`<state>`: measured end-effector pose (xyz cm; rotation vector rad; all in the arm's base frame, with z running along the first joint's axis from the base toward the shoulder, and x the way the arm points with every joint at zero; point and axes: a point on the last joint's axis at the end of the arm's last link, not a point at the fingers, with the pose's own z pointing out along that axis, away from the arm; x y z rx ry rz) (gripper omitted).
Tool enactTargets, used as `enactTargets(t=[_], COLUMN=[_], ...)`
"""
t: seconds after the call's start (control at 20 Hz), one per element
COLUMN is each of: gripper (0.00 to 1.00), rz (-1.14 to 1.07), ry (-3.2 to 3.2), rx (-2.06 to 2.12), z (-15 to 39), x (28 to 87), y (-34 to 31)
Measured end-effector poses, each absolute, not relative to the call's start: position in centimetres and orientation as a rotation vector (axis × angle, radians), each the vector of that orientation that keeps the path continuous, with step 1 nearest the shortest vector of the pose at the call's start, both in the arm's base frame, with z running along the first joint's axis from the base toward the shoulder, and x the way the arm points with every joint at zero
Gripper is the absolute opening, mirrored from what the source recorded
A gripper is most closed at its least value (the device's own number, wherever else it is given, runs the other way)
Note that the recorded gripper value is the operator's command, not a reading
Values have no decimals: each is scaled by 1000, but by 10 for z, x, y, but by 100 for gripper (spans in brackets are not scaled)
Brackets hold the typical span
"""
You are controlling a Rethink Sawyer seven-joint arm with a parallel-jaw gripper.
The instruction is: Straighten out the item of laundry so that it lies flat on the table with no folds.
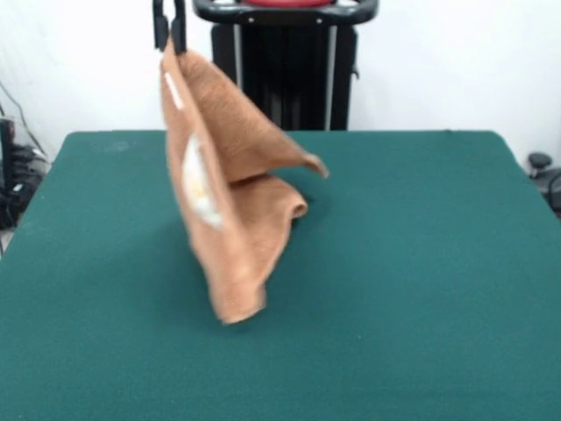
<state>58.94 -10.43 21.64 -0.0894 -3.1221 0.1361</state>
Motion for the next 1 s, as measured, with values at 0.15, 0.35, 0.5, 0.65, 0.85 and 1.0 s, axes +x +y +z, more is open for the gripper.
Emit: enactTargets(t=[0.15, 0.35, 0.5, 0.65, 0.85, 1.0], gripper=[0, 0, 0, 0, 0, 0], rz=[134, 139, 139, 143, 164, 185], ry=[-3127, -3132, -3133, -3137, -3143, -3160], rx=[-67, -44, -37, -18, 13, 44], z=[207, 200, 198, 198, 201, 212], x=[593, 594, 594, 595, 596, 599], y=[-113, -123, -126, -127, -122, -111])
